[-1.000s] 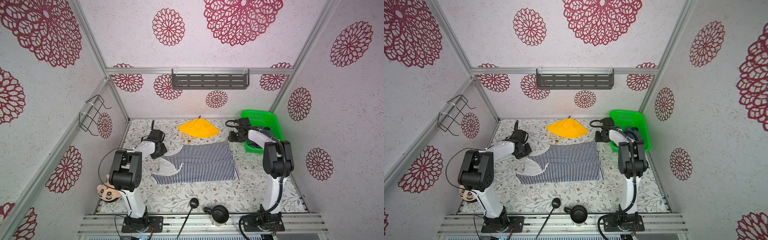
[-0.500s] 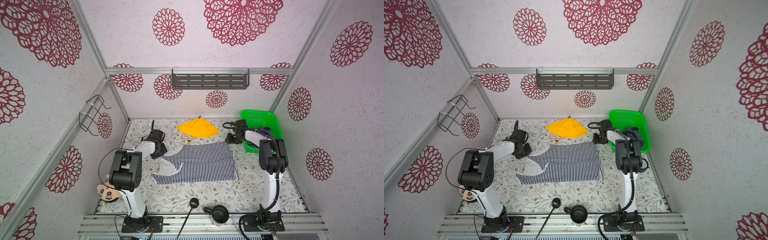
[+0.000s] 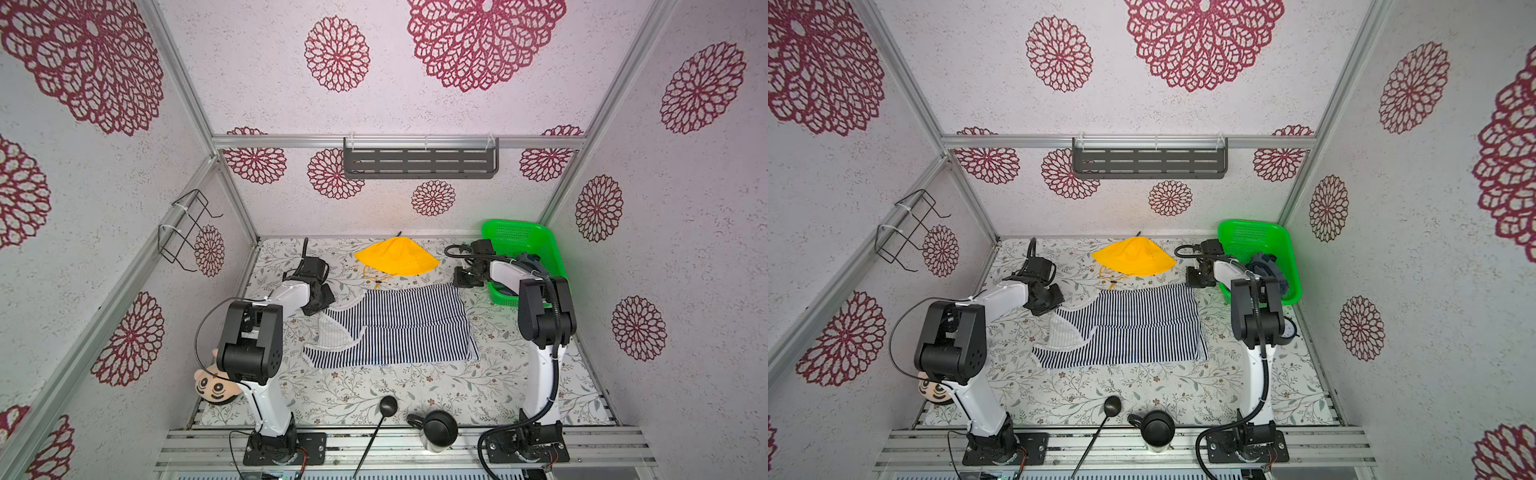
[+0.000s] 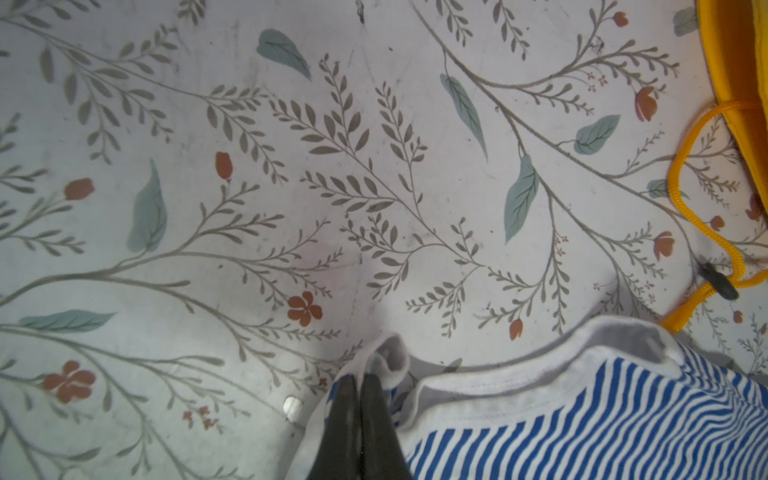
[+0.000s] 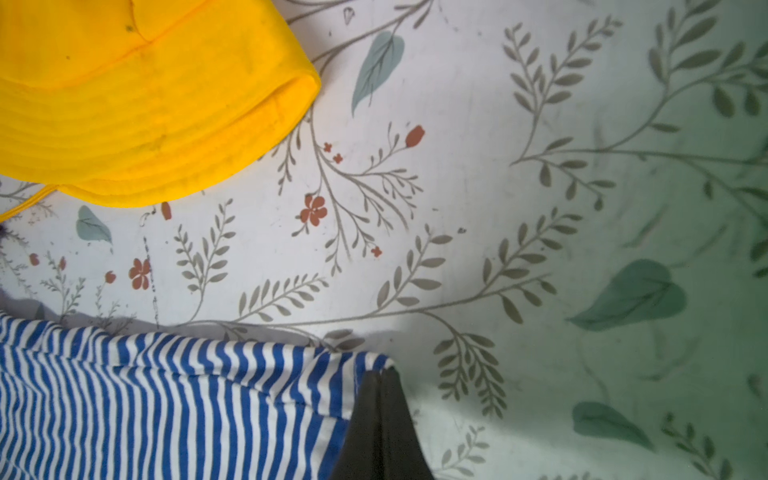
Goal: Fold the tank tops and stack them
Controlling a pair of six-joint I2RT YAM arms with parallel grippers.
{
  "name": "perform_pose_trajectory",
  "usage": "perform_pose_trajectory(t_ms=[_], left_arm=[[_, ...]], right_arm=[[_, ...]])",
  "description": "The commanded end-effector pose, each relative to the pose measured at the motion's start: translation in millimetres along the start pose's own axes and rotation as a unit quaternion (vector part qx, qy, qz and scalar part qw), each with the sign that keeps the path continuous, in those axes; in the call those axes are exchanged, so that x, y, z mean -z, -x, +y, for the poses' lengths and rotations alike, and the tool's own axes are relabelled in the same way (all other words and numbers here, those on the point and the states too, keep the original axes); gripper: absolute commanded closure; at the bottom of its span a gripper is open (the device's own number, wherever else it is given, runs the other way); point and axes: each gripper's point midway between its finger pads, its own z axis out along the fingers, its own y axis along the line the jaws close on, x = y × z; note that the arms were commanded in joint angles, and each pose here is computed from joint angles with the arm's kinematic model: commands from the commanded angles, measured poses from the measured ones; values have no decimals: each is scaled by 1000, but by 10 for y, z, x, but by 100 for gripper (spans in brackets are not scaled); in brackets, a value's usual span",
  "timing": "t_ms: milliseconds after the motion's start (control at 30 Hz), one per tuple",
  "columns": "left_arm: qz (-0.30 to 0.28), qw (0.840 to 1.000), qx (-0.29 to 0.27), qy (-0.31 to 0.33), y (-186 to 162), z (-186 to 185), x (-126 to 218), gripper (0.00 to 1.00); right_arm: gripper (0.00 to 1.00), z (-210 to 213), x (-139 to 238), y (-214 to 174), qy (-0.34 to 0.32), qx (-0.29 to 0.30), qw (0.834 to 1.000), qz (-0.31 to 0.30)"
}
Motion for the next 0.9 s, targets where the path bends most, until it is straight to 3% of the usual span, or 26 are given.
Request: perform_pose_trajectory(t_ms=[0,400,633,867], left_arm=[[-29,999,-3,-23,179,-100,219,100],[-49,998,-6,-34,135,-60,397,100],[-47,998,2,-34,-9,34,392,100],[-40,999,8,-22,-202,184,313,100]], right_arm=[[100,228,472,341,23,45,997,-54],[100,457,1003,322,50,120,986,-105],[100,600,1157,55,83,161,976,-120],[100,599,1173,-293,96,160,976,-110]])
